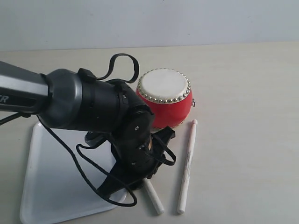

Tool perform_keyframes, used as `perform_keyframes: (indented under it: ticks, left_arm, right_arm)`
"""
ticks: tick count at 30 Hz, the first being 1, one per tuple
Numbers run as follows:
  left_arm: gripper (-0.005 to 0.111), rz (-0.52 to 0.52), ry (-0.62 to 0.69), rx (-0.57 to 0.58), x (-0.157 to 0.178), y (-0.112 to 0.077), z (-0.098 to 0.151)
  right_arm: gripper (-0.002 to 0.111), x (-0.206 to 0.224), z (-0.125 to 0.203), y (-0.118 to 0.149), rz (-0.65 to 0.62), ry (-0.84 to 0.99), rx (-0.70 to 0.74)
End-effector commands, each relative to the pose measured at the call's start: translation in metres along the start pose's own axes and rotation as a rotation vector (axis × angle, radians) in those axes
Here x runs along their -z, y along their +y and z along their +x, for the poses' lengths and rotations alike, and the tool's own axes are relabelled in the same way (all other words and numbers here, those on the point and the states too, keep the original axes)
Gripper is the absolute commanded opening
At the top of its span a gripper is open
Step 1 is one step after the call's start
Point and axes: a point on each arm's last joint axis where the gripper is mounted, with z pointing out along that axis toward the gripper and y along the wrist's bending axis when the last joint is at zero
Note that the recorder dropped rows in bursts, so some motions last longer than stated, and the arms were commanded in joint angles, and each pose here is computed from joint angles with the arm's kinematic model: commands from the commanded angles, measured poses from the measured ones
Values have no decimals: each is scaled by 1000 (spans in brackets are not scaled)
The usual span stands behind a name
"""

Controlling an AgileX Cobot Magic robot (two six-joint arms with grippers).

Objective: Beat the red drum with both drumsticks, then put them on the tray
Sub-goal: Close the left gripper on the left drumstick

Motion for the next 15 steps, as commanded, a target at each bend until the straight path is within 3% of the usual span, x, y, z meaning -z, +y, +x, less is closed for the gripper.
perform_keyframes:
  ticks: [1,4,11,15]
  left_arm:
    - [42,-56,-14,-25,-12,0,1]
    - [36,-48,-12,-33,-13,-3,2]
    - [0,-41,-12,-39,-13,-4,2]
    - [0,-39,-12,-43,-13,-5,2]
  right_arm:
    - [0,0,1,-1,6,-7,11]
    - [0,0,1,-1,6,-7,11]
    - [0,0,1,-1,6,-7,11]
    - [0,0,1,-1,6,-7,11]
